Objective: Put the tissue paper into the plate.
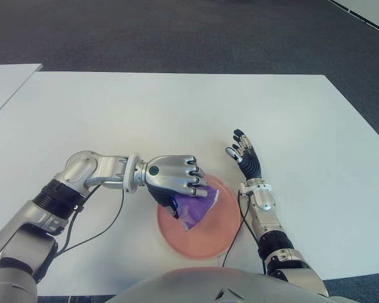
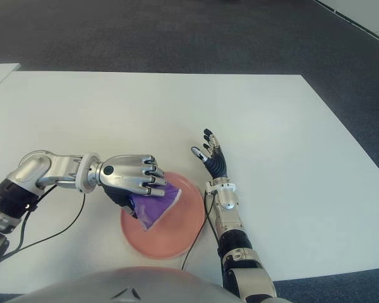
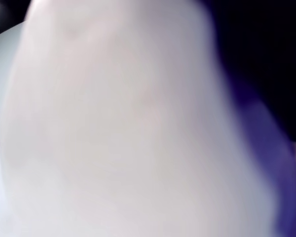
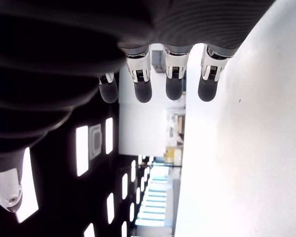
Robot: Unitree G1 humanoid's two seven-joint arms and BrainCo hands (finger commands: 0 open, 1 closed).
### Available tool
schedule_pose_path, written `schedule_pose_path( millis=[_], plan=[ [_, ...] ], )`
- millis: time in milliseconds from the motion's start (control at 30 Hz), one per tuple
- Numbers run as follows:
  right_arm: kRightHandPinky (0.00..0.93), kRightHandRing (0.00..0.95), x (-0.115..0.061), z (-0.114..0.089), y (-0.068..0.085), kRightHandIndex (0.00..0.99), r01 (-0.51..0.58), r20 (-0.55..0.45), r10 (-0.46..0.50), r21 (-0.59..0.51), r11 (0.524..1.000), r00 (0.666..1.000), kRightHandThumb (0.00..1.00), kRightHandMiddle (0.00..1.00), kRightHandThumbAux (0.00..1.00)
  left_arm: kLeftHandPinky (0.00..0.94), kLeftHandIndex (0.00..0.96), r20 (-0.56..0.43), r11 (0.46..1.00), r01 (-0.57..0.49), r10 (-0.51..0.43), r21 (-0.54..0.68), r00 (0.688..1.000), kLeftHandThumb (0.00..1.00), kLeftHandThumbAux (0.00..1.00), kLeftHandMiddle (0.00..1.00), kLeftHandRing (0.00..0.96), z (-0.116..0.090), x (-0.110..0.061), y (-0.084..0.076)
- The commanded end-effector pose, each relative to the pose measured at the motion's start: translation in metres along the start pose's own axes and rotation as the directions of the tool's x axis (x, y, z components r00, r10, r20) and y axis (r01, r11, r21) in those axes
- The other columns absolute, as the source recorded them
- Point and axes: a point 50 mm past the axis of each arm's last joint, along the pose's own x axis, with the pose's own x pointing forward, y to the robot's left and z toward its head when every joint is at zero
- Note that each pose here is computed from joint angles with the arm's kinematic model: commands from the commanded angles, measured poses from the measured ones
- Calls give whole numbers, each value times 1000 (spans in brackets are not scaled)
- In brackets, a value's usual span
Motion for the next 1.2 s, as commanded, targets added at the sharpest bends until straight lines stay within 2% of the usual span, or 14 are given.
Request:
schedule_pose_path(
  millis=[33, 533, 800, 933, 1200],
  plan=[
    [0, 0, -23, -28, 0, 0, 16, -159, -11, 27, 1000, 987, 0, 0, 523, 858, 398, -22, 1000, 29, -29, -6, 999, 843, 670, 507, 767, 4, -2, -6],
    [0, 0, -24, -28, 1, 0, 17, -161, -12, 31, 999, 987, 0, 0, 516, 858, 452, -65, 1000, -17, 17, -4, 998, 858, 660, 472, 761, 7, 0, -7],
    [0, 0, -24, -29, 1, 0, 13, -164, -8, 27, 1000, 986, 0, 0, 510, 845, 445, -85, 1000, 3, -3, -8, 996, 856, 661, 473, 753, 9, 0, -13],
    [0, 0, -24, -29, 1, 0, 10, -166, -7, 19, 1000, 986, 0, 0, 503, 841, 436, -120, 999, 37, -39, -24, 992, 853, 664, 474, 751, 14, -2, -33],
    [0, 0, -24, -29, 1, 0, 8, -162, -7, 6, 1000, 987, 0, 0, 499, 850, 399, -153, 1000, -4, 2, -11, 988, 845, 670, 523, 775, 11, 2, -48]
  ],
)
